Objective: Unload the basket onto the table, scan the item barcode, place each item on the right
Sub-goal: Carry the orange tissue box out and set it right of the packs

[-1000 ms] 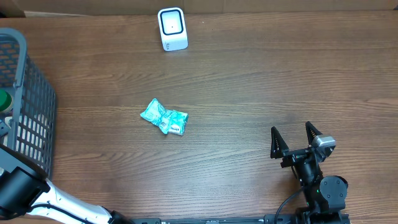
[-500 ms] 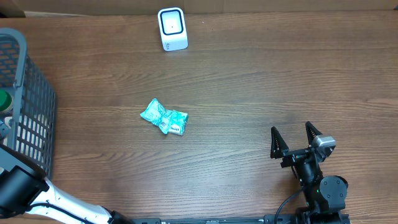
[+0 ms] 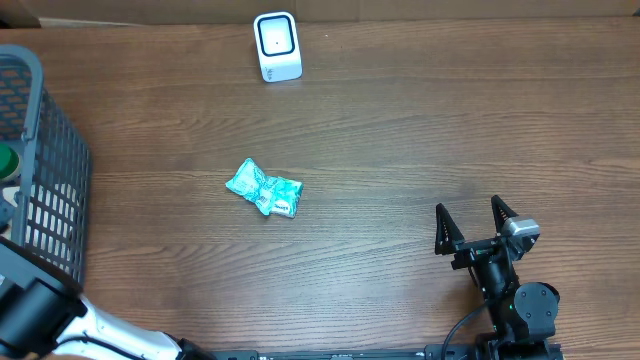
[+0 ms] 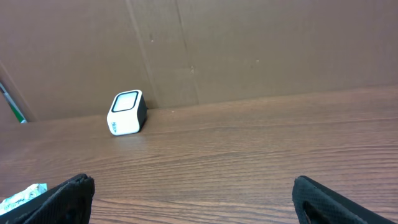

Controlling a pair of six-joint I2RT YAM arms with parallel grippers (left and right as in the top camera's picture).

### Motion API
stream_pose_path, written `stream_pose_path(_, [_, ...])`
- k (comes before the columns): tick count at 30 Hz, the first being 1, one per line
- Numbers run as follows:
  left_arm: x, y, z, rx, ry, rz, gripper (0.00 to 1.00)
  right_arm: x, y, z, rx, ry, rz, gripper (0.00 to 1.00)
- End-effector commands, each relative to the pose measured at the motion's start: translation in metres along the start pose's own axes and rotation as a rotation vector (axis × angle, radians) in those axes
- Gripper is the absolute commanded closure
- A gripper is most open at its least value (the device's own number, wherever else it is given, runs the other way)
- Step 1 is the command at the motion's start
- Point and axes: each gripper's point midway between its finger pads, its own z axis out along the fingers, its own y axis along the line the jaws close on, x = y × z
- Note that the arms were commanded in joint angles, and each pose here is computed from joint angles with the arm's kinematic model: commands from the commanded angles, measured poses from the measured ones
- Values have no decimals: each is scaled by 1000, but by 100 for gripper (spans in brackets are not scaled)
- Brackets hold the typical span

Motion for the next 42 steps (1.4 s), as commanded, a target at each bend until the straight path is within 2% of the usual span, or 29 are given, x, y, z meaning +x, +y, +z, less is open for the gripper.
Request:
stream_pose_path(1, [-52, 21, -93, 32, -227, -191, 96, 2, -1, 0, 2, -1, 2, 0])
stream_pose_path(5, [-67, 29, -170, 100, -389, -253, 96, 3, -1, 0, 2, -1, 2, 0])
stream_pose_path(12, [-63, 3, -297, 294, -634, -201, 96, 3, -1, 0, 2, -1, 2, 0])
stream_pose_path(15, [-34, -40, -361, 494, -702, -90, 96, 2, -1, 0, 2, -1, 2, 0])
stream_pose_path(19, [22, -88, -401, 670, -647, 51, 96, 2, -1, 0, 2, -1, 2, 0])
stream_pose_path(24, [104, -149, -408, 785, -463, 324, 96, 3, -1, 0, 2, -1, 2, 0])
stream_pose_path(31, [201, -213, -372, 758, -249, 657, 96, 2, -1, 0, 2, -1, 2, 0])
stream_pose_path(36, [254, -249, -342, 741, -140, 787, 95, 2, -1, 0, 2, -1, 2, 0])
stream_pose_path(42, [296, -275, -308, 678, -41, 912, 96, 3, -1, 0, 2, -1, 2, 0])
